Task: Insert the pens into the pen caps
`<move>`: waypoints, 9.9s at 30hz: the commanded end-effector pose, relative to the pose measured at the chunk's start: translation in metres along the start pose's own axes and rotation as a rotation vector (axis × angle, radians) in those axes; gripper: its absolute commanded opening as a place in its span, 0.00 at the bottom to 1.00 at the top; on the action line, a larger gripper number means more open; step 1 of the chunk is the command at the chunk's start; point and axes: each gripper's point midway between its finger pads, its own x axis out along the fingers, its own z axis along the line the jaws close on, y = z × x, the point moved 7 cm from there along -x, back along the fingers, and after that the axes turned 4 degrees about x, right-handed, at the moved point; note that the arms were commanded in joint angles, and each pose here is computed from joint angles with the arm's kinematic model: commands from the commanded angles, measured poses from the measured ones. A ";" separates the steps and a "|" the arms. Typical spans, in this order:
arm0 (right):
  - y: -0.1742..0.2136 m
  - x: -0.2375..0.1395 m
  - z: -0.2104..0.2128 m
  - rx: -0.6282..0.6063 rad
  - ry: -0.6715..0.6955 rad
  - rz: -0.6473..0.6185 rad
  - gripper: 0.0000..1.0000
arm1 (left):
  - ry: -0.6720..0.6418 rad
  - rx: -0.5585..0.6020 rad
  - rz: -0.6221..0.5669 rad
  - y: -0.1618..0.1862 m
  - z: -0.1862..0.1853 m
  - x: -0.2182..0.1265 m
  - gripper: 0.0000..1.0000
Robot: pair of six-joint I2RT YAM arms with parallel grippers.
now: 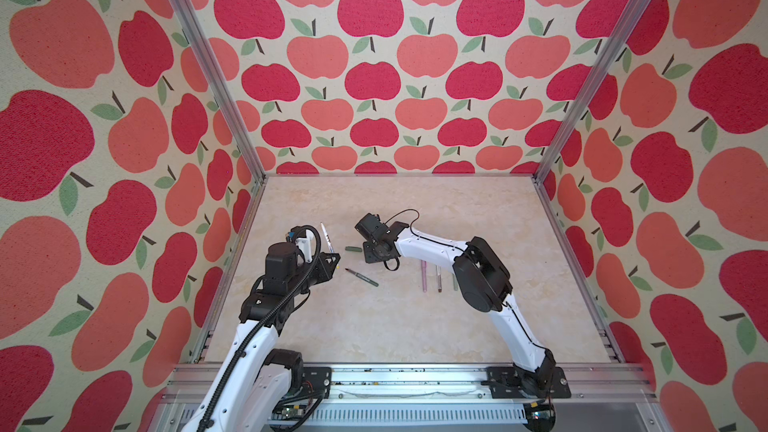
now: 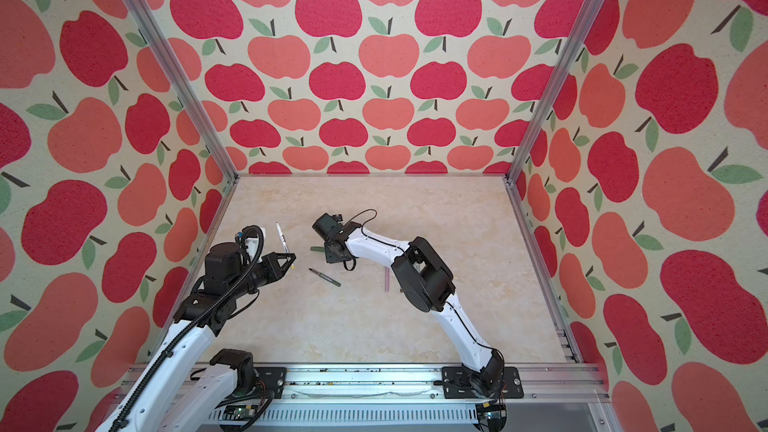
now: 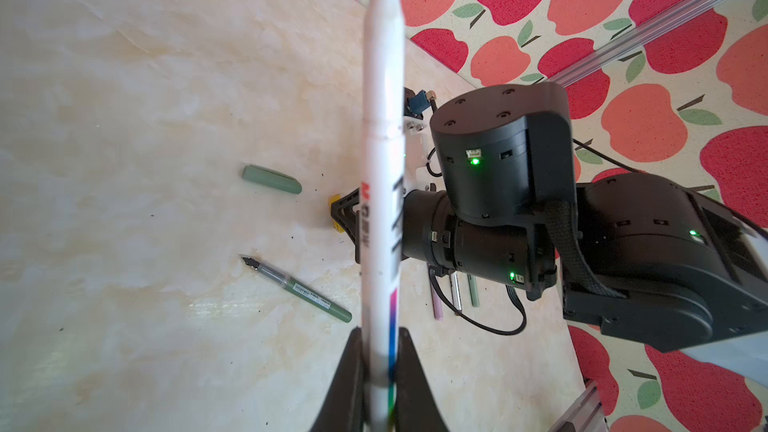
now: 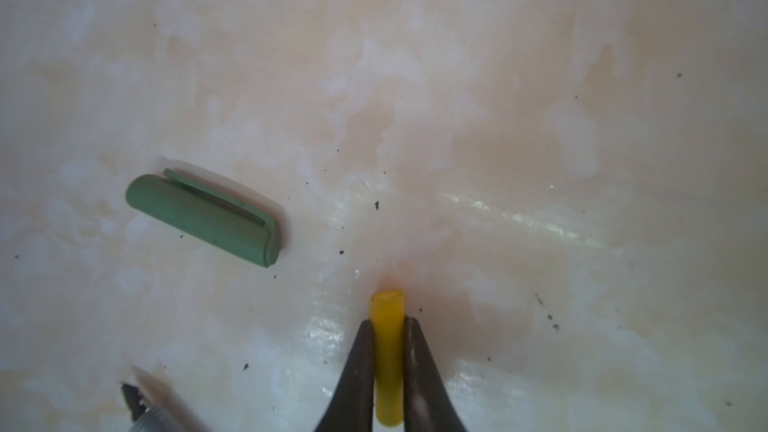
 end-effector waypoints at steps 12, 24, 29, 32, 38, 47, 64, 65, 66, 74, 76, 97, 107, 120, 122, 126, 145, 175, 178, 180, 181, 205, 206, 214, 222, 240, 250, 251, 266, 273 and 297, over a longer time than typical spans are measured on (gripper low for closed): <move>0.007 -0.020 -0.033 -0.008 0.046 0.028 0.09 | 0.043 0.022 0.009 -0.004 -0.006 0.001 0.00; -0.034 -0.103 -0.070 0.184 -0.188 -0.166 0.08 | 0.191 0.116 0.150 0.008 -0.038 0.028 0.00; -0.042 -0.137 -0.094 0.277 -0.278 -0.278 0.08 | 0.265 0.122 0.224 0.024 -0.054 0.049 0.00; -0.043 -0.154 -0.106 0.311 -0.313 -0.329 0.08 | 0.297 0.126 0.259 0.034 -0.063 0.061 0.00; -0.045 -0.177 -0.113 0.354 -0.419 -0.381 0.08 | 0.351 0.151 0.338 0.053 -0.081 0.083 0.00; -0.049 -0.185 -0.094 0.348 -0.617 -0.349 0.08 | 0.384 0.180 0.385 0.062 -0.097 0.097 0.00; -0.041 -0.172 -0.087 0.350 -0.684 -0.273 0.08 | 0.372 0.200 0.378 0.056 -0.102 0.101 0.00; -0.041 -0.171 -0.087 0.349 -0.685 -0.271 0.08 | 0.371 0.200 0.380 0.056 -0.102 0.101 0.00; -0.041 -0.171 -0.087 0.350 -0.687 -0.268 0.08 | 0.372 0.202 0.378 0.056 -0.103 0.101 0.00; -0.040 -0.171 -0.085 0.350 -0.698 -0.261 0.08 | 0.364 0.202 0.376 0.056 -0.102 0.101 0.00; -0.038 -0.170 -0.085 0.350 -0.696 -0.259 0.08 | 0.361 0.203 0.371 0.055 -0.102 0.101 0.00; -0.033 -0.171 -0.078 0.334 -0.721 -0.239 0.08 | 0.330 0.204 0.331 0.051 -0.098 0.099 0.00; -0.034 -0.174 -0.073 0.326 -0.745 -0.234 0.08 | 0.325 0.200 0.329 0.050 -0.097 0.099 0.00; -0.032 -0.179 -0.073 0.318 -0.748 -0.240 0.07 | 0.312 0.197 0.304 0.047 -0.094 0.096 0.00; -0.032 -0.180 -0.073 0.315 -0.750 -0.240 0.07 | 0.309 0.194 0.300 0.046 -0.093 0.096 0.00; -0.030 -0.181 -0.071 0.305 -0.754 -0.236 0.07 | 0.300 0.187 0.281 0.044 -0.091 0.094 0.00; -0.010 -0.183 -0.057 0.201 -0.766 -0.215 0.07 | 0.297 0.193 0.159 0.020 -0.093 0.084 0.00; 0.004 -0.243 -0.073 -0.050 -0.892 -0.331 0.57 | 0.481 0.341 0.286 0.034 -0.095 0.067 0.00; 0.006 -0.253 -0.081 -0.089 -0.901 -0.340 0.61 | 0.544 0.359 0.318 0.040 -0.099 0.058 0.00; 0.006 -0.256 -0.087 -0.100 -0.885 -0.336 0.62 | 0.586 0.375 0.327 0.042 -0.102 0.051 0.00; 0.007 -0.256 -0.088 -0.105 -0.879 -0.331 0.62 | 0.599 0.384 0.325 0.042 -0.104 0.048 0.00; 0.000 -0.255 -0.077 -0.154 -0.945 -0.247 0.35 | 0.603 0.463 0.386 0.053 -0.112 0.048 0.00; 0.000 -0.254 -0.076 -0.152 -0.944 -0.241 0.31 | 0.600 0.466 0.382 0.053 -0.112 0.048 0.00; 0.004 -0.250 -0.071 -0.158 -0.946 -0.210 0.05 | 0.578 0.481 0.314 0.045 -0.115 0.052 0.00; 0.010 -0.242 -0.067 -0.162 -0.953 -0.165 0.00 | 0.555 0.531 0.148 0.025 -0.122 0.052 0.00; 0.028 -0.212 -0.061 -0.139 -0.928 -0.073 0.00 | 0.560 0.658 -0.136 -0.030 -0.155 0.032 0.00; 0.045 -0.196 -0.060 -0.125 -0.905 -0.030 0.00 | 0.571 0.685 -0.283 -0.066 -0.170 0.026 0.00; 0.047 -0.193 -0.060 -0.123 -0.901 -0.025 0.00 | 0.574 0.688 -0.299 -0.070 -0.172 0.025 0.00; 0.072 -0.163 -0.062 -0.072 -0.876 0.052 0.00 | 0.578 0.715 -0.411 -0.102 -0.180 0.028 0.00; 0.080 -0.153 -0.061 -0.059 -0.871 0.078 0.00 | 0.585 0.725 -0.444 -0.113 -0.184 0.028 0.00; 0.064 -0.168 -0.051 -0.102 -0.868 0.002 0.04 | 0.573 0.666 -0.368 -0.097 -0.167 0.033 0.00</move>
